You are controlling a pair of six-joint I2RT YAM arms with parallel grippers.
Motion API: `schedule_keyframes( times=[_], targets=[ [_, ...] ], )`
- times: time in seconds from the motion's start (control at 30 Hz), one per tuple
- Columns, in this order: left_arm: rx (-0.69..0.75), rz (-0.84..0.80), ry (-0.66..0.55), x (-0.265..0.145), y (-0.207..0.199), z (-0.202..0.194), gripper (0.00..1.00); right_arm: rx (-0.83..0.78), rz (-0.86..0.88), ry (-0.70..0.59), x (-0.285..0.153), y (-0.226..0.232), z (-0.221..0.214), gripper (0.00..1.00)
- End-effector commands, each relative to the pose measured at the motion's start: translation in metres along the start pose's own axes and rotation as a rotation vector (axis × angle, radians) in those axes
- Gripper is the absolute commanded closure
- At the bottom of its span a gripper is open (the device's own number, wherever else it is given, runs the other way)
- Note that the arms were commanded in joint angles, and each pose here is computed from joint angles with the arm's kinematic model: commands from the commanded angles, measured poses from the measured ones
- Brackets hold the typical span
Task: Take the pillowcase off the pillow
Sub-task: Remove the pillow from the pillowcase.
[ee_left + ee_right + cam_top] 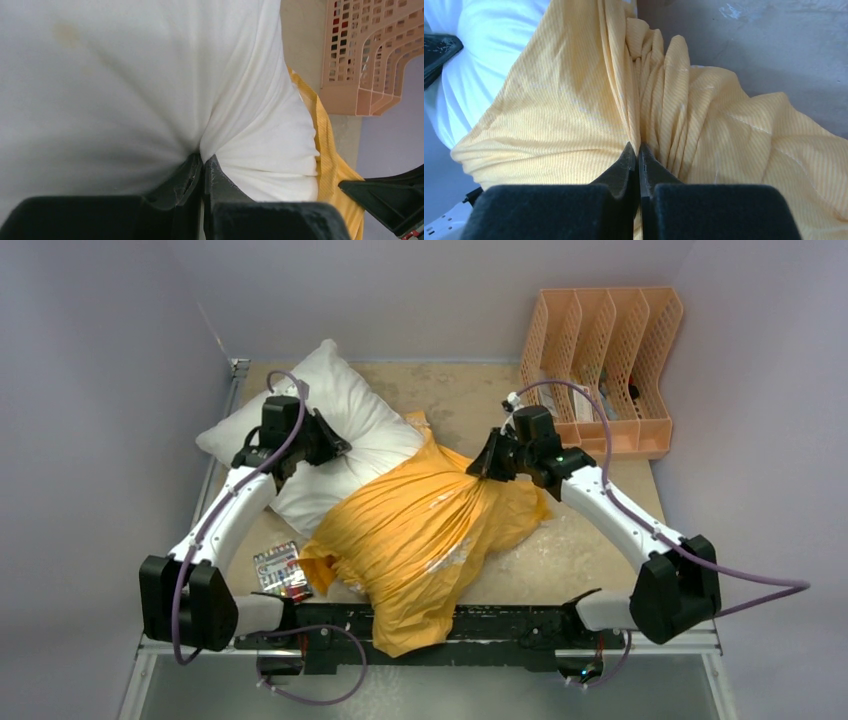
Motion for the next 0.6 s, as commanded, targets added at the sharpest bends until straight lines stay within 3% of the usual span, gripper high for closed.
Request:
schedule_keyframes(
  times=[0.0,0.07,0.27,0.37,0.4,0.47,0.53,0.57],
  targets=[
    [0.079,0.189,0.103,0.01,0.053,-0.006,1.0,-0.004,-0.167,-0.013,-0.017,-0.04,0.009,0.97],
    [0.072,0.128,0.093,0.009,0.044,-0.005,1.0,-0.046,-0.106,0.07,-0.016,-0.03,0.006,0.9],
    [0.111,0.071,0.101,-0.001,0.039,-0.011,1.0,-0.028,-0.028,0.037,-0.031,-0.019,0.003,0.22],
    [0.204,-0.045,0.169,-0.012,0.024,-0.013,1.0,-0.048,-0.011,0.023,-0.027,-0.022,0.004,0.04],
    [0.253,-0.09,0.189,-0.019,0.016,-0.009,0.91,-0.056,0.003,0.037,-0.021,-0.023,0.002,0.01],
    [0.324,-0.135,0.168,-0.033,-0.001,0.012,0.65,-0.063,0.121,0.123,-0.006,-0.018,-0.007,0.01],
    [0.36,-0.155,0.083,-0.043,-0.019,0.042,0.51,-0.077,0.281,0.22,0.003,-0.003,-0.013,0.03],
    [0.369,-0.192,0.056,-0.044,-0.031,0.053,0.44,-0.06,0.375,0.252,0.007,0.006,-0.017,0.09]
  ],
)
Point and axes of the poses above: each gripper's point midway between its finger pads, its own x axis out along the fingers, its own y axis along the line the jaws close on, z = x × y, the point moved 5 cm from there along -x, back along the fingers, and after that the axes turned 5 degrees about x, right-handed, at the moved point
